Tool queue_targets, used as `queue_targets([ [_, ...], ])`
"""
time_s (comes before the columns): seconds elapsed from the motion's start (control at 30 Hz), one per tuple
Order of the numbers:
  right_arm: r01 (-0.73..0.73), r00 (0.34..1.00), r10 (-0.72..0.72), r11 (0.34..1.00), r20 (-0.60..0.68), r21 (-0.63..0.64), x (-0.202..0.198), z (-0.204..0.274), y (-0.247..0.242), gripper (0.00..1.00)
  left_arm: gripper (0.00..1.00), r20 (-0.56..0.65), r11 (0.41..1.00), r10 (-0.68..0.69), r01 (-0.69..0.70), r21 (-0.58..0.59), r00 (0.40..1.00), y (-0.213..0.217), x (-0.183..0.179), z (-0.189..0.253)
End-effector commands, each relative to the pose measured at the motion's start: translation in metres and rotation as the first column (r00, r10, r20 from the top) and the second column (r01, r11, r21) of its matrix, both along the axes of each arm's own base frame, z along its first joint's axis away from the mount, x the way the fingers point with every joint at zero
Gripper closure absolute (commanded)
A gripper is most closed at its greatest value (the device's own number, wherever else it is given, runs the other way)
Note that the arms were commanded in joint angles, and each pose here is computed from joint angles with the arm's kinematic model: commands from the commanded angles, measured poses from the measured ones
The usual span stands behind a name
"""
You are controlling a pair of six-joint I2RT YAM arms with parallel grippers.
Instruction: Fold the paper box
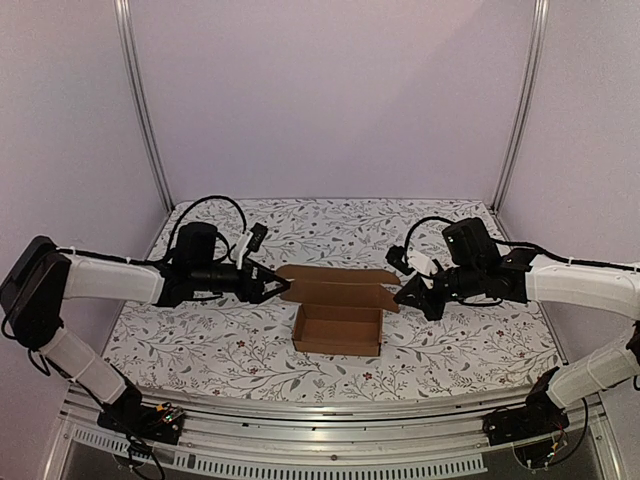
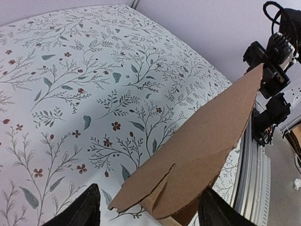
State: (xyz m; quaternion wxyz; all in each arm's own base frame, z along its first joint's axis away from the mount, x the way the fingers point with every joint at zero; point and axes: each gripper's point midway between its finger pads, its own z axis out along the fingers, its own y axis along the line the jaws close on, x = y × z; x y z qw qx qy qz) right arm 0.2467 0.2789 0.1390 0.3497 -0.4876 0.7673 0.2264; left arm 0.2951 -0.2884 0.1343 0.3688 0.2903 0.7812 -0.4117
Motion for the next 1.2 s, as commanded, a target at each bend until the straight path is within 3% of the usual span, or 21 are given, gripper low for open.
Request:
queue_targets([
  [0.0,-0.013,1.0,0.013,0.999,0.014,0.033,0.0,0.011,0.007,1.0,0.33,-0.026,0.998,-0.06,0.061,0.034,0.998,-0.004,-0.002,-0.01],
  [0.53,-0.014,1.0,0.014,0.999,0.002,0.033,0.004,0.01,0.011,1.0,0.51,-0.063,0.985,-0.071,0.079,0.151,0.995,-0.005,-0.002,-0.031],
  [0.73,-0.011,1.0,0.01,0.999,0.003,0.032,0.006,0.01,0.012,1.0,0.62,-0.079,0.98,-0.062,0.076,0.184,0.995,-0.005,-0.003,-0.037],
  [1.17,-0.009,1.0,0.009,1.0,-0.009,0.029,0.006,0.007,0.013,1.0,0.78,-0.005,0.968,-0.021,0.022,0.248,1.0,-0.001,0.0,-0.025],
])
